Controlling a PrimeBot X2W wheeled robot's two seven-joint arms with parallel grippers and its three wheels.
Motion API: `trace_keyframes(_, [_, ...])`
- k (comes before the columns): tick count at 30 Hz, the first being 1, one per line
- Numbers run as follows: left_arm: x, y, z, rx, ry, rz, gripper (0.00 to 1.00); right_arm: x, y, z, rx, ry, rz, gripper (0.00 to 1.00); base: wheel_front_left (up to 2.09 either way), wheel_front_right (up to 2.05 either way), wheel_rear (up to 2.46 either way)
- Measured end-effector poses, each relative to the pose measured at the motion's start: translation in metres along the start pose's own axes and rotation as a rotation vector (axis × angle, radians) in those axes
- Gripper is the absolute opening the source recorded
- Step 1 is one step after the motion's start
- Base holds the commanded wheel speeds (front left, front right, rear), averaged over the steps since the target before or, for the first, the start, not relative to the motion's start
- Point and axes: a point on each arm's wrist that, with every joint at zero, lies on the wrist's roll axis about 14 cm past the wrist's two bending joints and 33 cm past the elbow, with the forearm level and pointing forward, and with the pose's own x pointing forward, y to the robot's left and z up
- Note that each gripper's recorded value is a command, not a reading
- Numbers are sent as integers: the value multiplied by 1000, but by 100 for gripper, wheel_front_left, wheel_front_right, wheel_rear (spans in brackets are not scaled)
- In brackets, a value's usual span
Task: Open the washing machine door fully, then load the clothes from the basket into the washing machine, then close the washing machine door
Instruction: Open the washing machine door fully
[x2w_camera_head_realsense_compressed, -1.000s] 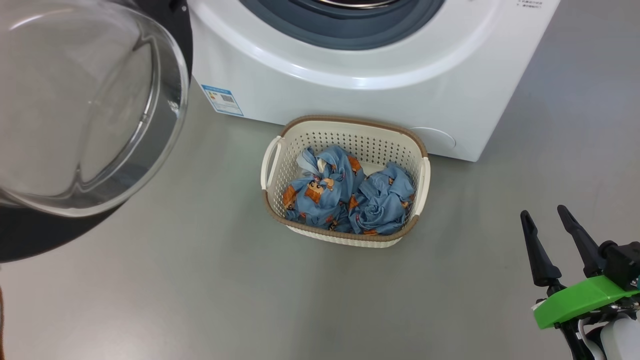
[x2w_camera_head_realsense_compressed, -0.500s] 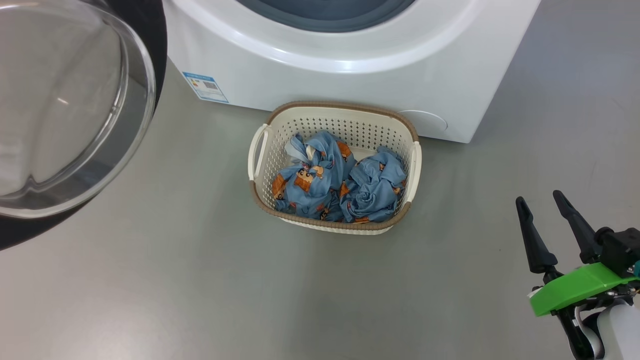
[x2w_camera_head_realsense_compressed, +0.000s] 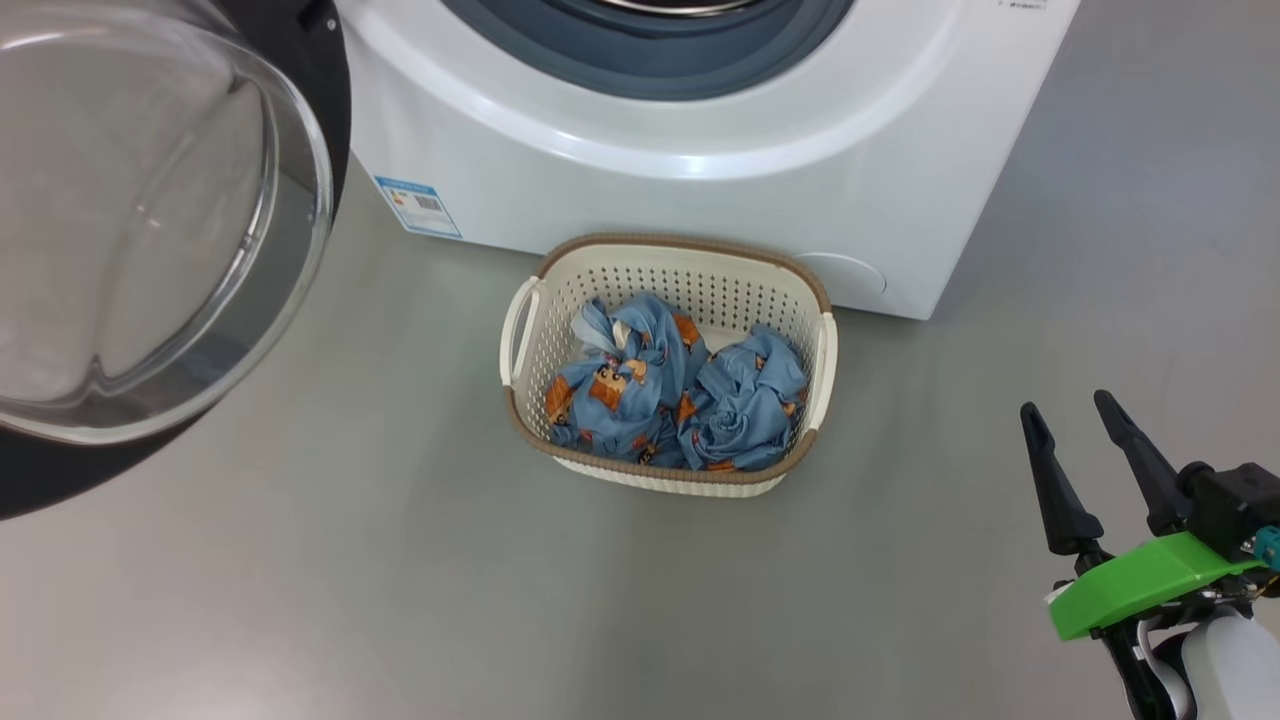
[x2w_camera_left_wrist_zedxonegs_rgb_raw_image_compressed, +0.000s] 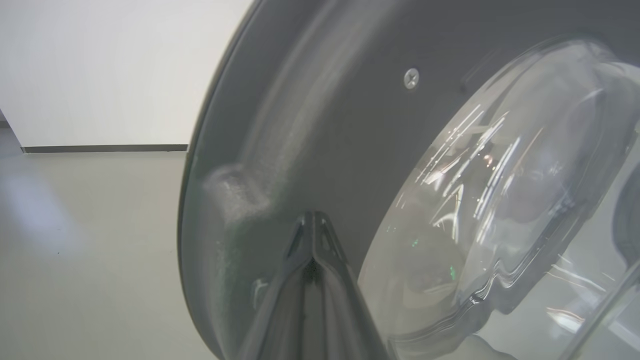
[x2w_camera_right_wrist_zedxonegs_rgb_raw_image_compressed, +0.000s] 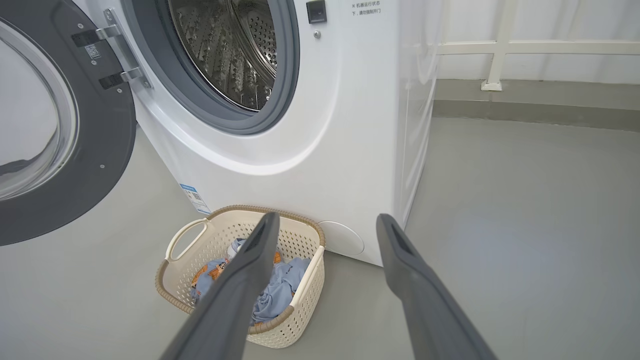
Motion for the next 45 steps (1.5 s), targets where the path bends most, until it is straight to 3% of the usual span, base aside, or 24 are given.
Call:
trace_keyframes(9, [-36, -2, -16, -68, 9, -33, 0, -8, 8, 17, -9, -31, 8, 100, 0, 0, 0])
trace_keyframes(10, [-40, -5, -17, -77, 6, -45, 4, -10, 9, 17, -9, -30, 8, 100, 0, 0, 0])
trace_keyframes(15, [-63, -2, -21, -97, 0, -71, 33, -17, 13, 22, -8, -39, 8, 100, 0, 0, 0])
trace_keyframes(17, [-73, -3, -25, -93, 4, -85, 50, -20, 14, 25, -4, -46, 6, 100, 0, 0, 0])
trace_keyframes(19, [-84, -5, -29, -96, 10, -99, 77, -24, 15, 27, -3, -49, 3, 100, 0, 0, 0])
trace_keyframes(22, [-99, -13, -35, -103, 19, -129, 100, -30, 16, 27, -1, -47, -3, 100, 0, 0, 0])
trace_keyframes(29, [-115, -41, -44, -107, 39, -218, 100, -39, 7, 31, 0, -58, -34, 100, 0, 0, 0])
trace_keyframes(45, [-127, -137, -51, -91, 64, -515, 100, -74, -33, 39, 3, -83, -171, 100, 0, 0, 0])
